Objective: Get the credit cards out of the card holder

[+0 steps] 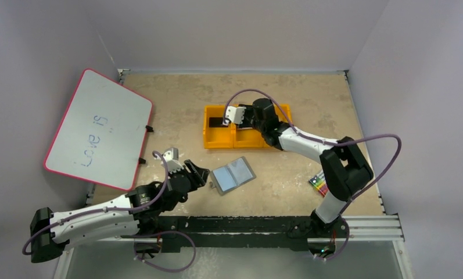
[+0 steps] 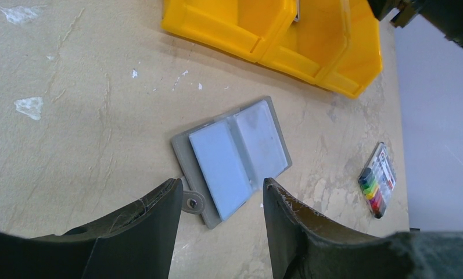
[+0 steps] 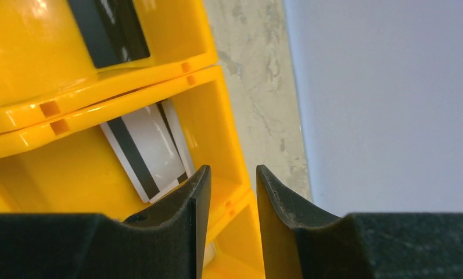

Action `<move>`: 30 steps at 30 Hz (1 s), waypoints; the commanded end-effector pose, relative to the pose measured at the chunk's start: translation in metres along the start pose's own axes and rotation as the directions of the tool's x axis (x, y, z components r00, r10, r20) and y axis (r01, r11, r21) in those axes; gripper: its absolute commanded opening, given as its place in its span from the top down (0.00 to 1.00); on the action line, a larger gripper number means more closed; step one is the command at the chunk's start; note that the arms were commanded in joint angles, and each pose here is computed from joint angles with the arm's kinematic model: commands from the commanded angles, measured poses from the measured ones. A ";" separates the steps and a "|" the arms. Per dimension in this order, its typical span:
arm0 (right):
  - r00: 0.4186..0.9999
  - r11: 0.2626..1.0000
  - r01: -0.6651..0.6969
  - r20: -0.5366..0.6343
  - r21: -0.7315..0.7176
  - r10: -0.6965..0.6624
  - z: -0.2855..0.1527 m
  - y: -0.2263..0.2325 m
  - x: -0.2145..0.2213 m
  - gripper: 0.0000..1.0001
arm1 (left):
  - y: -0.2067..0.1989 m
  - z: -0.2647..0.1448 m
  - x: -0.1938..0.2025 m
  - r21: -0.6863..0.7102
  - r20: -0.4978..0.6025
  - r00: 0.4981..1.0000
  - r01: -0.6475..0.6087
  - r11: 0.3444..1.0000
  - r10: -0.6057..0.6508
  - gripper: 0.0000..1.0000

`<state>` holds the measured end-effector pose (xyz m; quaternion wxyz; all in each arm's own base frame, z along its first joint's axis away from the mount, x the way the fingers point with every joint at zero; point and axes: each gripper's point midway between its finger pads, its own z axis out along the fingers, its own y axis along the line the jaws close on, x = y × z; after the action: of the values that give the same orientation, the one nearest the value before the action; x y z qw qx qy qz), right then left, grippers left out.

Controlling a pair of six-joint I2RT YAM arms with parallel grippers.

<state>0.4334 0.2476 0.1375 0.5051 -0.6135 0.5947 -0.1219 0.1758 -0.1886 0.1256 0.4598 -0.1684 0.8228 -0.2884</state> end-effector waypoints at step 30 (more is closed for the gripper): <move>-0.278 -0.275 -0.950 0.000 -0.149 0.961 -0.152 0.115 -0.021 0.04 | -0.046 0.006 -0.006 0.051 -0.013 0.995 0.102 0.994 -0.101 0.32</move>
<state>0.2405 0.2054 0.1015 0.3937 0.0474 0.8579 0.3266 0.1761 -0.2167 0.1273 0.4306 -0.1678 0.8316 -0.3080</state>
